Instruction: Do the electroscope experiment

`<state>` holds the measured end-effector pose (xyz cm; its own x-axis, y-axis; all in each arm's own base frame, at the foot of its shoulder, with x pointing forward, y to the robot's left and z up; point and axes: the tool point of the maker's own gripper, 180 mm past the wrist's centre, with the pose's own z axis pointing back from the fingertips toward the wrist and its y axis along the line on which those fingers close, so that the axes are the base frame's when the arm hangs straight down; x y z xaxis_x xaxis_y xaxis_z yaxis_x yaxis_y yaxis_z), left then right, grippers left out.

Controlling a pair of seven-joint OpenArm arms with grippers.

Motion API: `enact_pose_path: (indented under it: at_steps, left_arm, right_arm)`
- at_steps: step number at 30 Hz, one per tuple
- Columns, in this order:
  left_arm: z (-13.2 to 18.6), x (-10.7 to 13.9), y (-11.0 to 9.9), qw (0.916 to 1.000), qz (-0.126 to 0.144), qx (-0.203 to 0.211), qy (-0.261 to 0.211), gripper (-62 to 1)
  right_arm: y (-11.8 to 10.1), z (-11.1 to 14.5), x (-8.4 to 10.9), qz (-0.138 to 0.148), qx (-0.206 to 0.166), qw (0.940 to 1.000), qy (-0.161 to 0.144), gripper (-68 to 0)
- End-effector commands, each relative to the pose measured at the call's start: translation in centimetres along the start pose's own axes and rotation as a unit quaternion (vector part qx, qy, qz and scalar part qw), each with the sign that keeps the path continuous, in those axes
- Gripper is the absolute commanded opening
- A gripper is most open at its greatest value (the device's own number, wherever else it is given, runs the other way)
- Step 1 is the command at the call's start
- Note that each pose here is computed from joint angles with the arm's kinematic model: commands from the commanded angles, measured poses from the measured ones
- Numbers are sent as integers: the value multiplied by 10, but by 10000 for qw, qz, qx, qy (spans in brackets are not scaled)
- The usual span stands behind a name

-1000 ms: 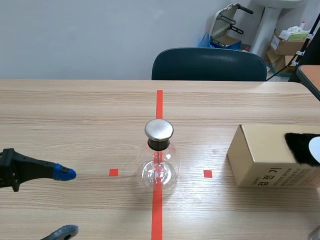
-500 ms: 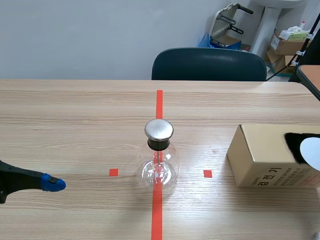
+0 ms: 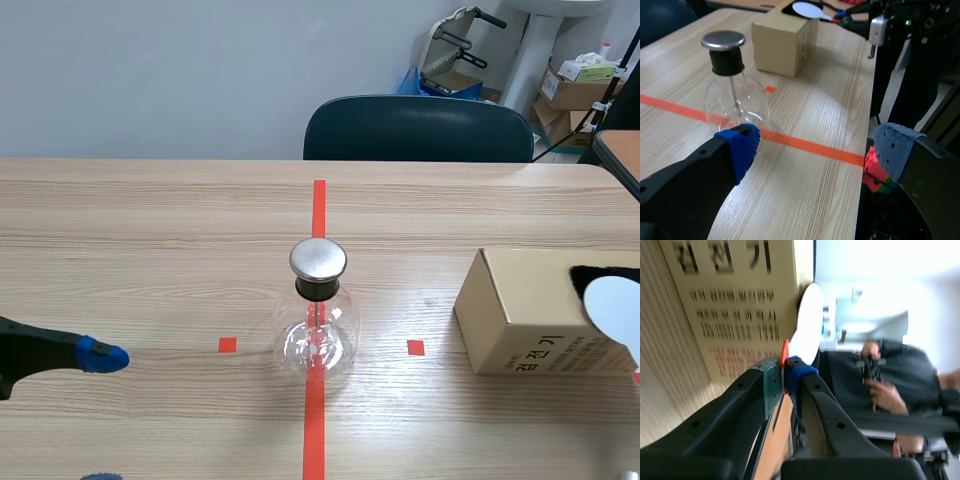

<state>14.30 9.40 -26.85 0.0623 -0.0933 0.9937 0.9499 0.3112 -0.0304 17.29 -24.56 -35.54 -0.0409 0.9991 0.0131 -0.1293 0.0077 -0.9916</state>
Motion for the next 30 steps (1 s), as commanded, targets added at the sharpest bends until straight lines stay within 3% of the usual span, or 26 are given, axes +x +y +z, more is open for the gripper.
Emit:
enact_pose_path:
  at_steps: [1, 3, 4, 9, 11, 12, 15, 17, 19, 22, 24, 25, 28, 30]
  left_arm:
    - [-3, 12, -1, 9996, 58, -20, -285, -114]
    - [-3, 15, -1, 9993, 58, -19, -368, -114]
    - [-3, 15, -1, 9993, 58, -19, -367, -114]
    - [-3, 15, -1, 9993, 56, -18, -367, -114]
    - [-3, 15, -1, 9993, 56, -18, -367, -114]
    - [-3, 15, -1, 9993, 56, -18, -367, -114]
    - [-3, 15, -1, 9993, 56, -18, -367, -114]
    - [-3, 15, -1, 9993, 55, -17, -367, -114]
    - [-3, 15, -1, 9993, 52, -15, -367, -114]
    - [-3, 16, 0, 9993, 39, -8, -370, -114]
    - [-3, 16, 0, 9993, 26, -3, -373, -114]
    - [-3, 16, 1, 9993, 23, -1, -373, -114]
    - [-3, 16, 1, 9993, 23, -1, -371, -114]
    - [-3, 16, 1, 9993, 23, -1, -373, -114]
  right_arm:
    - [-9, 0, -20, 115, -193, 9986, 486, -669]
    - [-8, 2, -29, 134, -163, 9970, 749, -669]
    - [-8, 3, -29, 143, -152, 9970, 739, -669]
    - [-4, 2, 10, 213, -81, 9991, -346, -669]
    - [-4, 2, 14, 207, -79, 9988, -438, -669]
    - [-4, 2, 9, 192, -86, 9993, -306, -669]
    - [-4, 4, -17, 130, -102, 9986, 496, -669]
    - [-4, 5, -24, 122, -102, 9975, 694, -669]
    - [-3, 3, -14, 158, -80, 9990, 418, -669]
    - [-2, 2, 13, 179, -56, 9993, -317, -669]
    - [-1, 3, 19, 167, -48, 9987, -470, -669]
    - [-1, 3, 16, 165, -40, 9992, -363, -669]
    - [0, 5, -11, 161, -22, 9992, 375, -669]
    - [0, 6, -20, 174, -20, 9978, 643, -669]
